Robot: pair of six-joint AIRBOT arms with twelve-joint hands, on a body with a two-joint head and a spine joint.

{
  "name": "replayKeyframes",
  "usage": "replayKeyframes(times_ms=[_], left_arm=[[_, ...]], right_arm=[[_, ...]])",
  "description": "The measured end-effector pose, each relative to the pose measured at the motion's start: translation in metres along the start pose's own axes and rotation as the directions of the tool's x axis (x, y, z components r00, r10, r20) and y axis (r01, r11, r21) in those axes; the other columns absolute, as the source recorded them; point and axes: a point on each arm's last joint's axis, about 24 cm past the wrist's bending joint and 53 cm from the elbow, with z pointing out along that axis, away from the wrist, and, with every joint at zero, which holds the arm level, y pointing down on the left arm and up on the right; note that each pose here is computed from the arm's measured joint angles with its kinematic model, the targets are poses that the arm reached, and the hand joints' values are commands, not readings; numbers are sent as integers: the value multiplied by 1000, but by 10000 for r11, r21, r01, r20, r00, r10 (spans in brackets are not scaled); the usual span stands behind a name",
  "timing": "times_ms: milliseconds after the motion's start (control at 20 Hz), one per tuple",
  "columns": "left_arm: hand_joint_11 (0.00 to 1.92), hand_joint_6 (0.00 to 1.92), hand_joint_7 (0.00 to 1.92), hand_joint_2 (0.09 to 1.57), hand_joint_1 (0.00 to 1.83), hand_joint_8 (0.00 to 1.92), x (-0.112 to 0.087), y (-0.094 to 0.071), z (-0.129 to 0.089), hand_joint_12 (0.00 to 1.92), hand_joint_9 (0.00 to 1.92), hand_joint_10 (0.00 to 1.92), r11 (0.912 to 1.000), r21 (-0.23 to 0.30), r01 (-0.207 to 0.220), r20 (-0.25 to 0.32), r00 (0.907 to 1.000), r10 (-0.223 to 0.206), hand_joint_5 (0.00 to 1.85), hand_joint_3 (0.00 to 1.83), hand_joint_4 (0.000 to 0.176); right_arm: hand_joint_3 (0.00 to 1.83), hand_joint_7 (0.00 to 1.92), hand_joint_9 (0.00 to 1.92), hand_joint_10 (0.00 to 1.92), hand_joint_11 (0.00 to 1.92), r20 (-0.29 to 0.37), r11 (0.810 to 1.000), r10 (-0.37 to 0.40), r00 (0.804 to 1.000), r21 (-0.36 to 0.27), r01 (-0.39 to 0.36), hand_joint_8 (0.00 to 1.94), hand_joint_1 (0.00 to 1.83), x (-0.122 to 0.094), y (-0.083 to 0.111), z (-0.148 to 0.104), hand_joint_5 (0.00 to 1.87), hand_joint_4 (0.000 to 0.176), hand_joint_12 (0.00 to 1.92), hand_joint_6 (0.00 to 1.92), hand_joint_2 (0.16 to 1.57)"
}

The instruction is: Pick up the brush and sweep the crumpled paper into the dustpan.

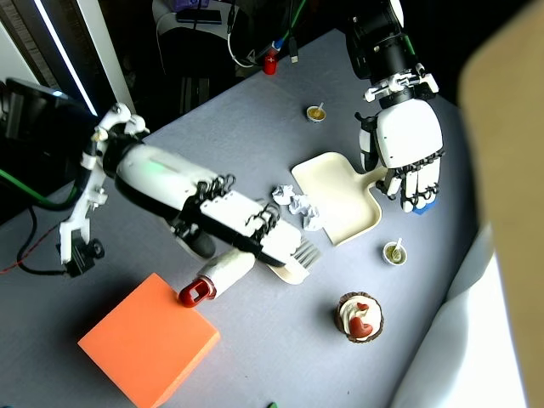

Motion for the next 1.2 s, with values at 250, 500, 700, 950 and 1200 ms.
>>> replayKeyframes(times_ms=[250, 500, 700, 950, 1200], left_arm=[[366, 989, 427, 1120, 1100, 1, -1, 1, 0, 19, 348, 1, 10000, -18, 36, 13, 10000, -36, 974, 2, 0], [363, 1007, 432, 1126, 1100, 2, -1, 3, 0, 16, 353, 2, 9999, -52, 128, 30, 9999, -128, 962, 0, 0], [313, 1054, 373, 1140, 1062, 0, 0, 3, 1, 12, 301, 1, 9999, -9, 171, 21, 9999, -171, 933, 2, 8], [323, 1000, 390, 1125, 1098, 1, 7, 5, 2, 15, 317, 0, 9998, -60, 188, -94, 9998, -189, 967, 1, 0], [389, 957, 430, 1114, 1101, 8, 5, 5, 2, 41, 359, 9, 9998, 1, 188, -55, 9998, -188, 994, 0, 0]], right_arm=[[6, 0, 0, 0, 52, -8, 9999, -113, 9999, -25, 113, 0, 1069, 6, 3, 2, 0, 0, 11, 0, 1070], [6, 1, 0, 0, 50, -144, 9990, -421, 9990, 141, 423, 0, 1056, 22, -3, 8, 23, 0, 9, 8, 1081], [7, 0, 9, 3, 60, -97, 9996, -246, 9997, 132, 247, 0, 1050, 25, 5, 9, 36, 0, 13, 7, 1097], [4, 0, 6, 1, 22, -93, 9997, -227, 9997, 36, 227, 0, 1039, 32, 16, 14, 60, 0, 1, 9, 1102], [0, 0, 16, 4, 74, -85, 9994, -277, 9996, 181, 278, 0, 1053, 38, 16, 20, 65, 0, 23, 8, 1076]])
